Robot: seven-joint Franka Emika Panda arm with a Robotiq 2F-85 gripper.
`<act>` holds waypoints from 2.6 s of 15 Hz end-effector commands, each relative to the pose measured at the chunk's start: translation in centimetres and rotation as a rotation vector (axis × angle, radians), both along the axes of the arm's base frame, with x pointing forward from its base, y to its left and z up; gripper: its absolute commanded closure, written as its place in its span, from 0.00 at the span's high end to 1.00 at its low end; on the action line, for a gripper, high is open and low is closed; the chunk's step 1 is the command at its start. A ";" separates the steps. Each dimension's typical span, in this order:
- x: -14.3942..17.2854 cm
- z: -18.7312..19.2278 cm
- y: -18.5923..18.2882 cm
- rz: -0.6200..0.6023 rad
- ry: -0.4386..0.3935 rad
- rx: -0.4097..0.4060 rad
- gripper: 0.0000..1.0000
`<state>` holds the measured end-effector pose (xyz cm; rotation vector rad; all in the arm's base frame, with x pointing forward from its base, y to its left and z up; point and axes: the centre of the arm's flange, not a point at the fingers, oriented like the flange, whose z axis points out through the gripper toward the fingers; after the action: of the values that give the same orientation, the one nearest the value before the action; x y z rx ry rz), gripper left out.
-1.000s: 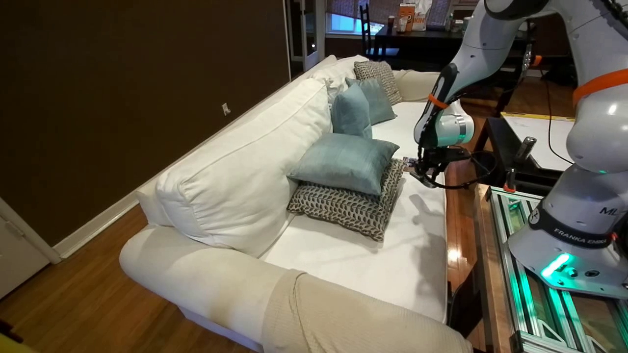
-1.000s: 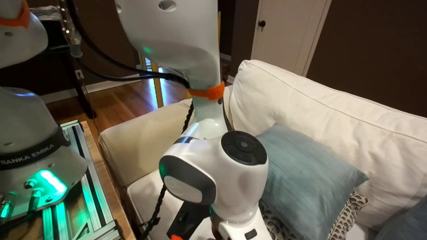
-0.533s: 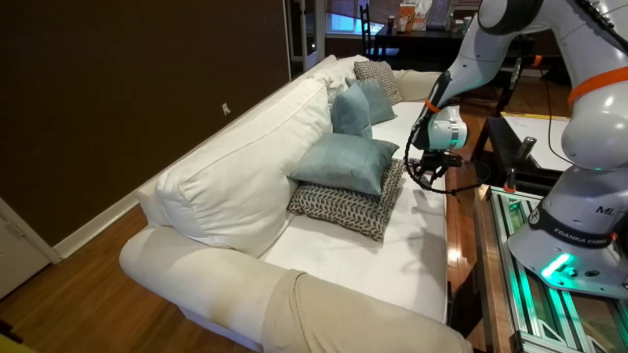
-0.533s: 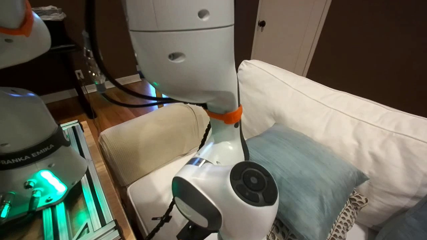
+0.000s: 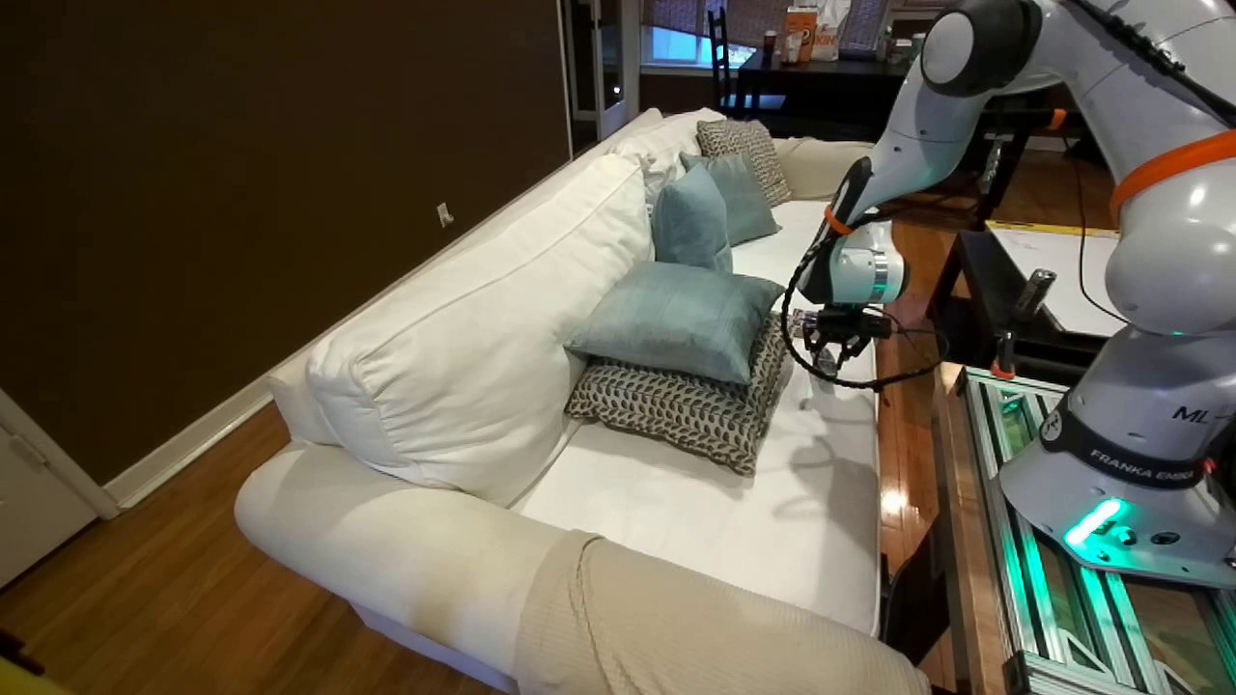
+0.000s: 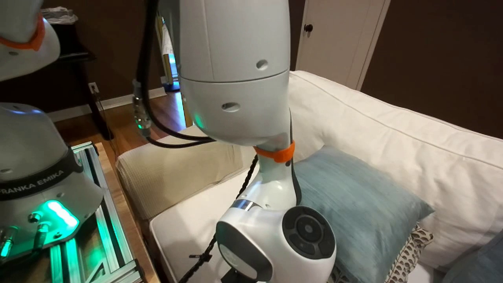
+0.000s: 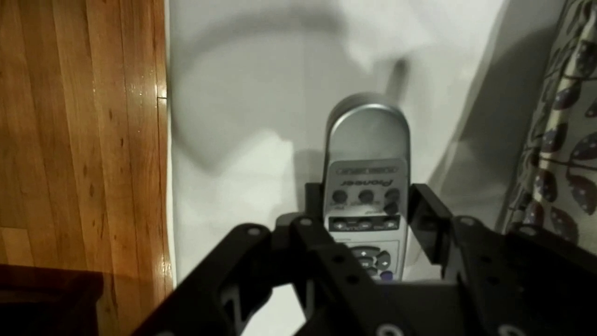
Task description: Remove the grey remote from the pillow and put it on the left cushion of the sofa
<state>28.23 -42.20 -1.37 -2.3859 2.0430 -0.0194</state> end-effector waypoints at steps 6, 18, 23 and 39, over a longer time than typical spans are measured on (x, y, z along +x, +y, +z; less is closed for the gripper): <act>2.1 -3.0 0.2 -0.063 -0.025 0.001 0.74; 1.0 2.2 1.5 0.122 -0.025 0.034 1.00; -1.9 7.5 1.0 0.322 -0.003 -0.012 1.00; -6.8 20.9 -2.6 0.649 0.052 0.064 1.00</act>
<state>21.91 -45.58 17.27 -2.8594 1.2005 0.0684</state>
